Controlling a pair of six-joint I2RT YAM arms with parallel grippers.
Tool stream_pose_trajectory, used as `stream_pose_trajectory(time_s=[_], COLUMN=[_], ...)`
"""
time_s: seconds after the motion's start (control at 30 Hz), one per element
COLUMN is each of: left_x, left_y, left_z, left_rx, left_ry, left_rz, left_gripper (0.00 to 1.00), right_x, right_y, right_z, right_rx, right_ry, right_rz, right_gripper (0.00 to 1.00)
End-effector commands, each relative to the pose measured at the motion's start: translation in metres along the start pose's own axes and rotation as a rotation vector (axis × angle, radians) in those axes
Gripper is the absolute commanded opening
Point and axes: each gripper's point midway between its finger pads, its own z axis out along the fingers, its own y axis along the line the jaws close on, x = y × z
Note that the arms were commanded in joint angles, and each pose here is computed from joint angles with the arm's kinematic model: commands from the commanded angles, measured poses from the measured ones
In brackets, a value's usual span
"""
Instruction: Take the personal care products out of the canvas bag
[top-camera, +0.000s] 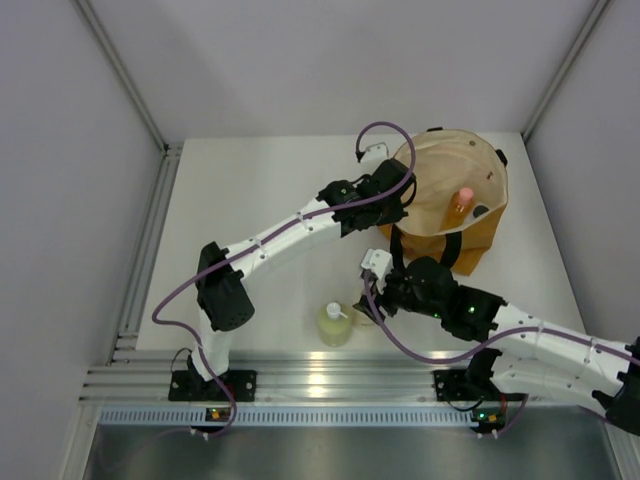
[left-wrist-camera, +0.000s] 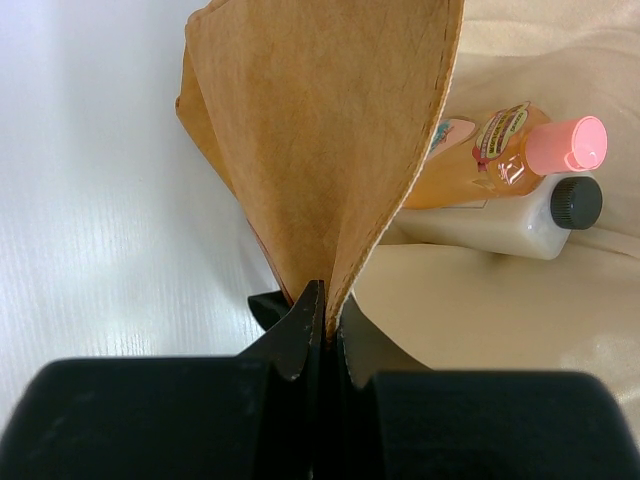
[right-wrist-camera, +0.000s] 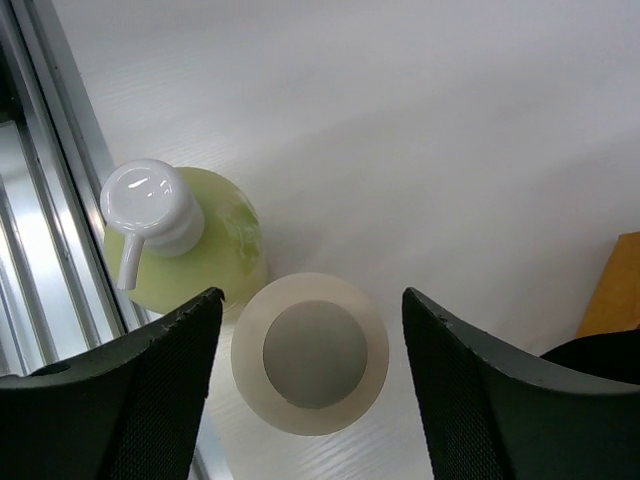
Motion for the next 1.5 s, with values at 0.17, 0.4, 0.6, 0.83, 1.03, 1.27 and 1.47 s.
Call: stream_pose_trajectory(time_s=[0.17, 0.4, 0.6, 0.83, 1.03, 1.27, 1.47], left_x=[-0.017, -0.019, -0.021, -0.022, -0.019, -0.013, -0.011], left_y=[-0.011, -0.013, -0.021, -0.022, -0.025, -0.025, -0.021], left_z=[0.0, -0.002, -0.004, -0.007, -0.005, -0.002, 0.002], left_rx=[0.031, 0.037, 0.059, 0.066, 0.072, 0.077, 0.064], left_ry=[-0.048, -0.052, -0.047, -0.047, -0.037, -0.028, -0.025], left_rz=[-0.019, -0.034, -0.055, -0.065, -0.075, -0.034, -0.019], left_gripper=[0.0, 0.0, 0.0, 0.0, 0.0, 0.0, 0.0], right_x=[-0.068, -0.112, -0.121, -0.11, -0.054, -0.006, 0.018], right_y=[-0.022, -0.08, -0.15, -0.202, -0.232, -0.259, -0.275], right_z=[-0.034, -0.092, -0.117, -0.131, -0.129, -0.147, -0.147], right_rx=[0.109, 0.418, 0.63, 0.764, 0.879, 1.007, 1.061], right_ry=[-0.118, -0.269, -0.254, -0.23, -0.074, 0.067, 0.171], right_rz=[0.012, 0.136, 0.374, 0.603, 0.754, 0.803, 0.777], right_gripper=[0.74, 0.82, 0.85, 0.78, 0.75, 0.74, 0.75])
